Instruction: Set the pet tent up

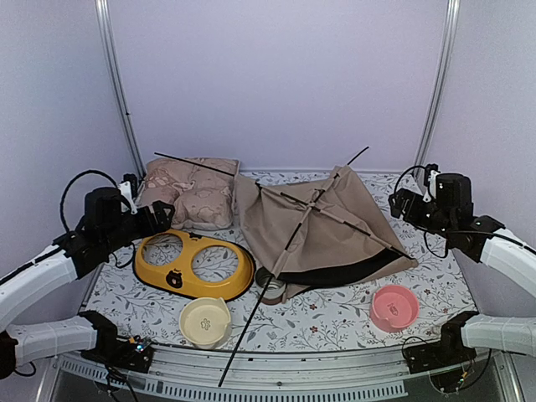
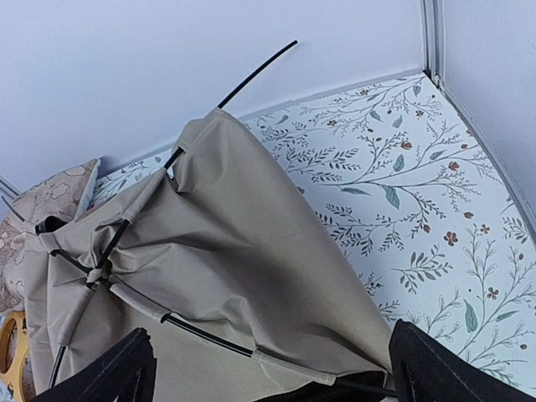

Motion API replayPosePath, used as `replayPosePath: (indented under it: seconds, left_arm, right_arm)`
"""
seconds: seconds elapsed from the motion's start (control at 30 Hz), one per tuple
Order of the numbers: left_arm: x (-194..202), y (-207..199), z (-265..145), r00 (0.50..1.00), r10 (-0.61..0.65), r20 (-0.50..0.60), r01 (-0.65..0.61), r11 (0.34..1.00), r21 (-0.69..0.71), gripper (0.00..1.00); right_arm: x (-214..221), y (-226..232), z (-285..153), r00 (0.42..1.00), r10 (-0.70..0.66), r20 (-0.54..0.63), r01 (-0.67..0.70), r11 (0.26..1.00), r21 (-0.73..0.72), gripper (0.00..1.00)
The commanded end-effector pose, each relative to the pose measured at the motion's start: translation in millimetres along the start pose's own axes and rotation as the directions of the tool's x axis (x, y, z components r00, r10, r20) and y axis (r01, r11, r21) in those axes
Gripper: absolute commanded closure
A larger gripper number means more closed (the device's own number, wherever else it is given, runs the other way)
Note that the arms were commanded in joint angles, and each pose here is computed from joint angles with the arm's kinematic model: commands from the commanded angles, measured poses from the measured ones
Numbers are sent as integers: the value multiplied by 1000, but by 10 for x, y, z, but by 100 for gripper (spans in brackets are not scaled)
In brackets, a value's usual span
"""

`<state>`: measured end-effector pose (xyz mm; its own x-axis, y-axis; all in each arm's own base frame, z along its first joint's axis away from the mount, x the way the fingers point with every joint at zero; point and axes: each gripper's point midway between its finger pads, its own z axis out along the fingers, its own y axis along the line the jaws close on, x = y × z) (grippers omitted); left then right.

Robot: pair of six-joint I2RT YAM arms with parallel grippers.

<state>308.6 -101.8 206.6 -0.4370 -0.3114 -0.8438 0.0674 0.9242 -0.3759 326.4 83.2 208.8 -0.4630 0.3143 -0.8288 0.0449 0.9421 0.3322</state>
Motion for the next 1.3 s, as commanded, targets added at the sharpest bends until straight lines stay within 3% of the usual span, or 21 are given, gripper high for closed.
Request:
replayPosePath:
  seconds: [0.0,0.2,0.3,0.4,0.53,0.8,1.0,1.27]
  left_arm:
    - [58,8,18,998,18,-57,-18,1000,-6,1]
    - [45,313,35,992,-81,-99,64,985,-163,1]
    - [-13,166,77,993,-34,-116,26,997,-67,0]
    - [-60,-168,84,993,22,-120,-9,995,103,1]
    - [-20,-522,126,984,104,-142,-78,981,176,1]
    - [220,-1126,202,962,170,-213,-95,941,325,1]
    - [386,-1398,354,937,230,-263,-114,912,394,1]
    - [435,-1441,706,923,185,-337,-74,946,316,6]
  right_arm:
    - [-168,158,-42,1000,12,27,-11,999,-51,1]
    - [164,367,33,979,136,-155,-159,975,-153,1]
    - [340,480,33,958,154,-243,-207,955,-210,1]
    - [402,496,42,954,149,-261,-210,952,-223,1]
    - [431,689,-17,947,112,-301,-211,924,-318,1]
    - [587,698,-81,936,140,-324,-222,947,-233,1]
    - [626,617,-83,933,165,-319,-233,954,-189,1]
    - [710,806,-24,917,53,-395,-169,950,-264,1]
